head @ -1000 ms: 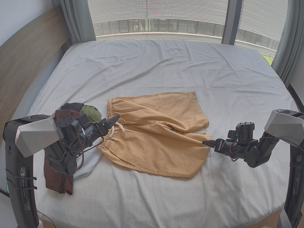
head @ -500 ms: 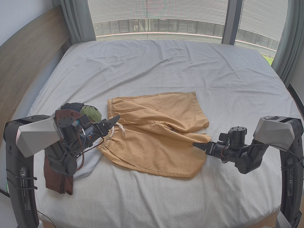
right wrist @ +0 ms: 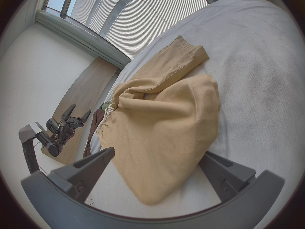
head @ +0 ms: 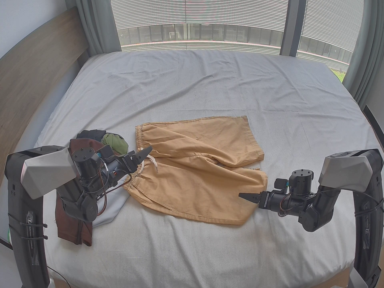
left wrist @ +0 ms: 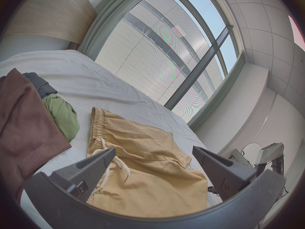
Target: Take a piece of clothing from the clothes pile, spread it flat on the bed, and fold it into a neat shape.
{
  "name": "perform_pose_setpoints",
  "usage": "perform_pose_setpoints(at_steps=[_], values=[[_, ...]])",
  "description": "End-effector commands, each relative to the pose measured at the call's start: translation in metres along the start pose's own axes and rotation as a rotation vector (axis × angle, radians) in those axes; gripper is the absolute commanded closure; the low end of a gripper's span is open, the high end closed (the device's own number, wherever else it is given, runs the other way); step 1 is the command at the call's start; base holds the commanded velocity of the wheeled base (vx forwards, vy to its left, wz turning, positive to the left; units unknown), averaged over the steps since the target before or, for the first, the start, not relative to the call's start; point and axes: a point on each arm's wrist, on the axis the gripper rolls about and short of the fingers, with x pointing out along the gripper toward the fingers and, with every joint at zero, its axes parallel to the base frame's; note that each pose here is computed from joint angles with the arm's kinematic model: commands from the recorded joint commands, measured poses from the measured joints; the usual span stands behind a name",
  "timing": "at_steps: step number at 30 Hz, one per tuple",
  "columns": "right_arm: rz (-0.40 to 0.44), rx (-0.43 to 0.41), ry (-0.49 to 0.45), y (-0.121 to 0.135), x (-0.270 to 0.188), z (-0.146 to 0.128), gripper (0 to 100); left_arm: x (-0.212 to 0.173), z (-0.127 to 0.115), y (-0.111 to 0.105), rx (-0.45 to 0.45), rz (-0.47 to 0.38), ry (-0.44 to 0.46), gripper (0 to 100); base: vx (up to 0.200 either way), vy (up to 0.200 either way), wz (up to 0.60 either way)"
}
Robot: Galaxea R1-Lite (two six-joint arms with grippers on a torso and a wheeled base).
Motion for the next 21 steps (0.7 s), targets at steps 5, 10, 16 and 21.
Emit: perform_pose_setpoints(at_steps=[5,10,16,21], values=[[0.069,-0.012,0.033,0.022,-0.019,-0.001,0,0.000,0.000,0.001,0.000,0.001,0.000,0,0.000,0.000,0.00],[0.055,-0.013,0.013,0.018,-0.022,0.005,0,0.000,0.000,0.001,0.000,0.001,0.000,0,0.000,0.000,0.00],[-0.010,0.027,0.005,-0.009,-0.022,0.012,0,0.000,0.000,0.000,0.000,0.000,-0.001,0,0.000,0.000,0.00],[-0.020,0.027,-0.026,-0.022,-0.015,0.020,0,0.000,0.001,0.000,0.001,0.000,-0.003,0,0.000,0.000,0.00]])
